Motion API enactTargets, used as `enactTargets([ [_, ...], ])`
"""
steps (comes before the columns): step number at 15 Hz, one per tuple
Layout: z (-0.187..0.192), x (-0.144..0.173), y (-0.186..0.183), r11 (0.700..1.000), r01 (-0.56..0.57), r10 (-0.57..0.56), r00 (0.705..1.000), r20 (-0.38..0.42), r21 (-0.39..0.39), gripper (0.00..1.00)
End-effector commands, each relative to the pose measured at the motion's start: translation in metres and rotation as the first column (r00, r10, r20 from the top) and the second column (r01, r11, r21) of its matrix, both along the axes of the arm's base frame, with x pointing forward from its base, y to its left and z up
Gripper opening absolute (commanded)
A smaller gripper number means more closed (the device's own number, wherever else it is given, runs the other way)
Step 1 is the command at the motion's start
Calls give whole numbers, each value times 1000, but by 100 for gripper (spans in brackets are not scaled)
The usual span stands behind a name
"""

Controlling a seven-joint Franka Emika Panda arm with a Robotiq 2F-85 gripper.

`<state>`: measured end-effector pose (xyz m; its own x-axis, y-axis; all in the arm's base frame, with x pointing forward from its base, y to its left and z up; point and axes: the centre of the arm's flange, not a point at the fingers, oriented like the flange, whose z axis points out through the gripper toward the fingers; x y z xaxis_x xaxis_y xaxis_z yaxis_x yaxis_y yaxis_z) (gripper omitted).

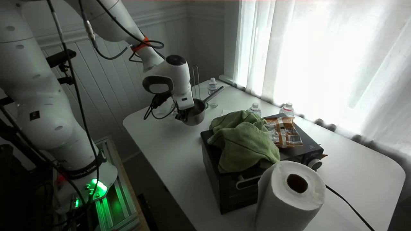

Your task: Pick up the silver pot and place it in the middle of the table

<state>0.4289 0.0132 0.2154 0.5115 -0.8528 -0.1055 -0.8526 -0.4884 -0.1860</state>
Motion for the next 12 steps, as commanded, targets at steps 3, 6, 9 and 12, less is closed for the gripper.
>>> enactTargets([
  [3, -15, 33, 8, 1000, 5, -5, 1000, 18, -15, 2],
  [6, -24, 41, 9, 1000, 3, -2, 1000, 9, -16, 2],
  [9, -32, 48, 11, 1000, -8, 8, 1000, 0, -23, 2],
  [12, -37, 51, 10, 999, -26, 26, 1000, -5, -35, 2],
])
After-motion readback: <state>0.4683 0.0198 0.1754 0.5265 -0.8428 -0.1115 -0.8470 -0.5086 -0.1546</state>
